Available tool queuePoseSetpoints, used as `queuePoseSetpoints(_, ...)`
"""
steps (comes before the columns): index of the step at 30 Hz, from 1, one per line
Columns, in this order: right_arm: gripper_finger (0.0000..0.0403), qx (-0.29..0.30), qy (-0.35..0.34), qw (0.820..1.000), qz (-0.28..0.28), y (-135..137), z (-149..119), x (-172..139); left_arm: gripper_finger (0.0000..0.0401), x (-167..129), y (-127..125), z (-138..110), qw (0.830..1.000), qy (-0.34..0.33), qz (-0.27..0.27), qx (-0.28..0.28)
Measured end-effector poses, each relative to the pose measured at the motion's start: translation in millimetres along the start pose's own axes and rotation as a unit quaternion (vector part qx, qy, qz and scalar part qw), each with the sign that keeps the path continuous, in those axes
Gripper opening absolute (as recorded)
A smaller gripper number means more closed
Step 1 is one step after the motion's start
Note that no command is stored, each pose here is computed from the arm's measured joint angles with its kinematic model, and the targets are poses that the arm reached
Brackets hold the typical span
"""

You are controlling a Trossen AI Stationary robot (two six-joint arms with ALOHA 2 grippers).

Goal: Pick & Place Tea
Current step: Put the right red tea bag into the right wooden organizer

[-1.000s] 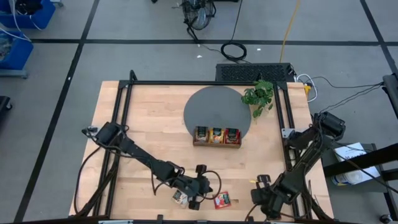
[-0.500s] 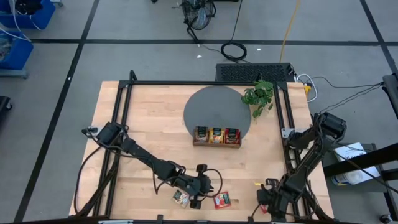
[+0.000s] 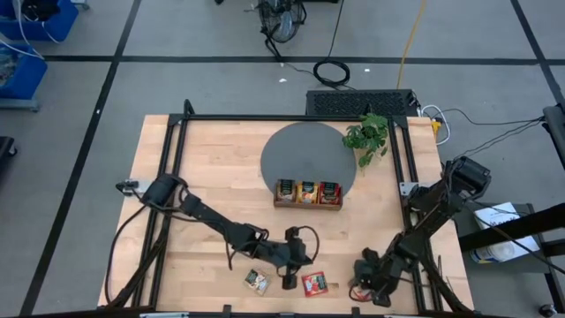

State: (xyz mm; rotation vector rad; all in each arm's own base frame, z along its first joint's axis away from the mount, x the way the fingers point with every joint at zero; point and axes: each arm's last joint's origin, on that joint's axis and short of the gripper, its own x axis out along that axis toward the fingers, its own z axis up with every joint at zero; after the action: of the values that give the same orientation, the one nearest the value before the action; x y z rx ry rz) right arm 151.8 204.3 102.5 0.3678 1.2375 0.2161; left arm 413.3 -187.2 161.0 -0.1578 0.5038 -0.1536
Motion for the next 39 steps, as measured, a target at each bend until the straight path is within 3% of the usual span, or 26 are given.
queuePoseSetpoints(8, 0.0004, -0.064, -0.055, 0.995, -0.048, -21.3, 30.9, 0.5, 0.0062, 22.9, 17.3, -14.5, 0.999, -0.021, 0.012, -0.027)
queuePoseSetpoints(14, 0.0004, -0.066, -0.111, 0.987, -0.092, -37.9, 53.9, -1.4, 0.0118, 28.2, 24.5, -18.7, 0.997, -0.018, 0.016, -0.07)
queuePoseSetpoints(20, 0.0004, -0.11, -0.187, 0.972, -0.092, -36.8, 70.2, -3.0, 0.0169, 30.0, 35.7, -18.1, 0.993, -0.004, 0.016, -0.121)
queuePoseSetpoints(26, 0.0004, -0.158, -0.22, 0.959, -0.088, -22.8, 85.0, -10.2, 0.0198, 30.2, 38.4, -19.8, 0.991, 0.009, 0.018, -0.134)
queuePoseSetpoints(30, 0.0004, -0.176, -0.215, 0.958, -0.074, -10.9, 86.9, -12.9, 0.0204, 30.1, 39.0, -21.6, 0.99, 0.017, 0.024, -0.139)
queuePoseSetpoints(34, 0.0004, -0.134, -0.158, 0.976, -0.062, -8.8, 72.9, -11.5, 0.0205, 29.7, 38.7, -24.8, 0.987, 0.028, 0.036, -0.154)
queuePoseSetpoints(39, 0.0004, -0.117, -0.118, 0.983, -0.082, -9.1, 58.9, -9.7, 0.0205, 29.7, 38.8, -24.5, 0.987, 0.024, 0.04, -0.156)
